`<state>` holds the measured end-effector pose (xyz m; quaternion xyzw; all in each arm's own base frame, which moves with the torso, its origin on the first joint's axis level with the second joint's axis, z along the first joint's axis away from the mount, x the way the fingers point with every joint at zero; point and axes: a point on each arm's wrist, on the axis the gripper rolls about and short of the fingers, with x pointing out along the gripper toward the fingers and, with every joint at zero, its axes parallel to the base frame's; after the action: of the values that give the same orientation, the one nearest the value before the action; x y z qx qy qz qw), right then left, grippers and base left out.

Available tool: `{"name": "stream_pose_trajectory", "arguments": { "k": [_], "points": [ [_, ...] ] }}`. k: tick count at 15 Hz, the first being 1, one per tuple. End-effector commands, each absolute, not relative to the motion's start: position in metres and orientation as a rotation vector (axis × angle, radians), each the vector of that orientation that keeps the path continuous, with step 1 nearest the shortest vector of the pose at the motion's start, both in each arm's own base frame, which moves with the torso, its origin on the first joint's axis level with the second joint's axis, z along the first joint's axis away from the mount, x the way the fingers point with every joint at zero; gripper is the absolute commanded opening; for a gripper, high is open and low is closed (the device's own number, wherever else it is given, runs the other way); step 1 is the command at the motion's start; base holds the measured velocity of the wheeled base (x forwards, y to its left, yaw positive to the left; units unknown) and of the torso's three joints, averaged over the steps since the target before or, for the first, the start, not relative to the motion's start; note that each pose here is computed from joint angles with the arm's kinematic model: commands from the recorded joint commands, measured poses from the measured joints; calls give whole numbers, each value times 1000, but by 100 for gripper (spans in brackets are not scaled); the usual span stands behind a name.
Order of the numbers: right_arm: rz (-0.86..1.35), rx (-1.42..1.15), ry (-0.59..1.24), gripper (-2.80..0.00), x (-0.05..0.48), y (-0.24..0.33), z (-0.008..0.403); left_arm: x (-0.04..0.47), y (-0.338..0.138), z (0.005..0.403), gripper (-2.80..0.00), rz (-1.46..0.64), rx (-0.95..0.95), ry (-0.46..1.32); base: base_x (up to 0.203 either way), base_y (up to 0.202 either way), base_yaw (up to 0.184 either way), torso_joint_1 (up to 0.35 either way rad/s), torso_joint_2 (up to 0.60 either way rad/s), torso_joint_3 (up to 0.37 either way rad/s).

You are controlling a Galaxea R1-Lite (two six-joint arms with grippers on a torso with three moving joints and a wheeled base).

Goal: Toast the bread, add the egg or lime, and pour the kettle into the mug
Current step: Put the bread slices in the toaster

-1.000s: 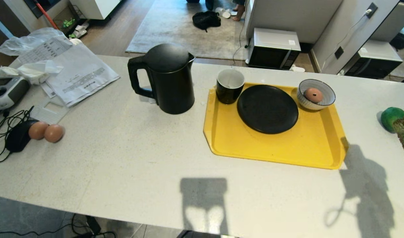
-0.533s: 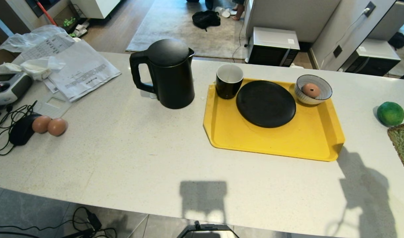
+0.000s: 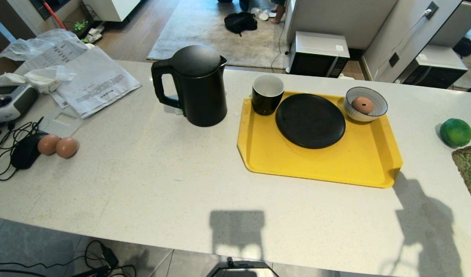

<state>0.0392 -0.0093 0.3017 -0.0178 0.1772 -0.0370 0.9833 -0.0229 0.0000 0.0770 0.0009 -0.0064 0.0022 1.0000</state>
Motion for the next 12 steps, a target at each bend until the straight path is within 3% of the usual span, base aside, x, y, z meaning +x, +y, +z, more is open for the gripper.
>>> {"name": "stream_pose_trajectory", "arguments": {
  "k": [1, 10, 12],
  "points": [
    [-73, -38, 352, -280, 37, -8, 302, -23, 0, 77, -280, 5, 2, -14, 0, 0, 0, 0, 0, 0],
    [-72, -36, 360, -280, 35, -8, 298, -23, 0, 77, -280, 5, 2, -14, 0, 0, 0, 0, 0, 0],
    [-72, -35, 364, -280, 36, -8, 296, -23, 0, 77, -280, 5, 2, -14, 3, 8, -107, 11, 2, 1]
  ]
}}
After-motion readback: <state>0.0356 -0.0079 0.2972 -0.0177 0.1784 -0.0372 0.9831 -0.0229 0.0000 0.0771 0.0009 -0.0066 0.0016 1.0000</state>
